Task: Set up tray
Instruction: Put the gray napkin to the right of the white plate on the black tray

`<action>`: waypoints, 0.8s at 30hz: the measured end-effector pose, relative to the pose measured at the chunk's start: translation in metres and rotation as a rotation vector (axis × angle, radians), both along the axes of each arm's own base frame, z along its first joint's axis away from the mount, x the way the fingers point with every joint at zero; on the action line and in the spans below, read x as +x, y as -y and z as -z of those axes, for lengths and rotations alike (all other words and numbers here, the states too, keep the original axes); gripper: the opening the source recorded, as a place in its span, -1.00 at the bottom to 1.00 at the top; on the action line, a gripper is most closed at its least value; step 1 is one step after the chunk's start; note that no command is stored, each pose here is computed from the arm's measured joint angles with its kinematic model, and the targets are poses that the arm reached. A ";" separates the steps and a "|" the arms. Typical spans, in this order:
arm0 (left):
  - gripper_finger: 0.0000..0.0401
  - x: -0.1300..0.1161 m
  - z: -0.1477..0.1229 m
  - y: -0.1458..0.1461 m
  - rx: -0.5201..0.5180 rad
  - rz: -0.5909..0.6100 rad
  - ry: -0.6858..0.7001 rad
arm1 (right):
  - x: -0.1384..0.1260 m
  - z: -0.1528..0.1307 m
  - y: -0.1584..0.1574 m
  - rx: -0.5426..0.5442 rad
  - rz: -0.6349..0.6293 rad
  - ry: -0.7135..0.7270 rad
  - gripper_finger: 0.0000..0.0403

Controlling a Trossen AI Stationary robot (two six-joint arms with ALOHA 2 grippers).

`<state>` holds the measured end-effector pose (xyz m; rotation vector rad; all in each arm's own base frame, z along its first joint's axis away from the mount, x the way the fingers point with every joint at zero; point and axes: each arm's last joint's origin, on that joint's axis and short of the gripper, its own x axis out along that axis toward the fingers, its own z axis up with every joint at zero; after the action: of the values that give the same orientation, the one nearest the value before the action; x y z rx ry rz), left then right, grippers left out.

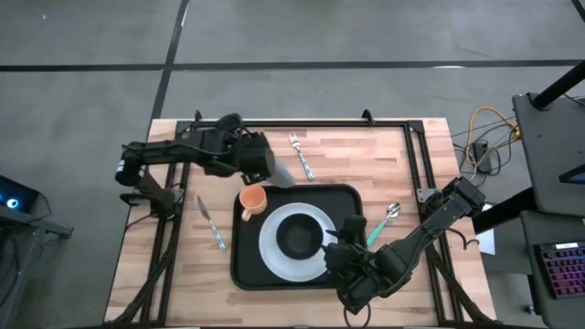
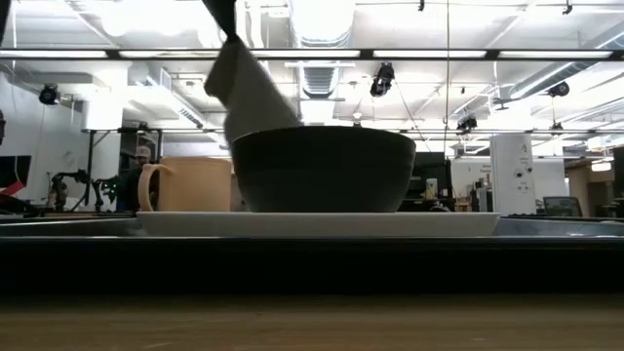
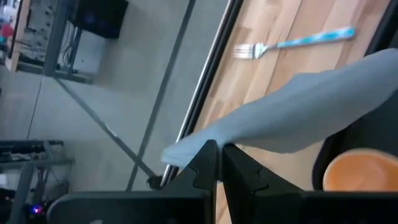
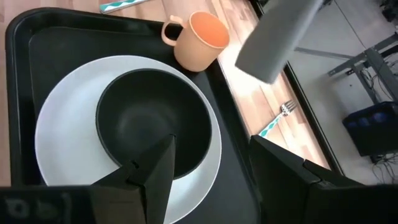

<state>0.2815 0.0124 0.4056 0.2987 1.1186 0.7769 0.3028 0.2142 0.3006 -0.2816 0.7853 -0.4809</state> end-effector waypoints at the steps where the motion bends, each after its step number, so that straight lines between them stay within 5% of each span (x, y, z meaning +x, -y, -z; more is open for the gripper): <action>1: -1.00 0.004 -0.001 0.000 0.002 0.010 -0.003 | 0.000 0.000 0.000 -0.005 0.005 -0.001 -0.04; 9: -1.00 0.014 -0.002 0.007 0.003 0.053 -0.017 | -0.013 0.002 0.014 -0.031 0.182 0.029 -0.02; 19: -1.00 0.002 -0.012 0.029 -0.013 0.157 0.003 | 0.006 0.004 0.045 -0.012 0.236 -0.072 0.40; 24: -1.00 -0.002 -0.014 0.045 -0.003 0.248 -0.019 | 0.019 0.002 0.062 -0.036 0.160 -0.161 0.52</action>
<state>0.2797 -0.0330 0.4199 0.4342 1.0759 0.5536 0.3218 0.1526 0.2984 -0.2949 0.9614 -0.6286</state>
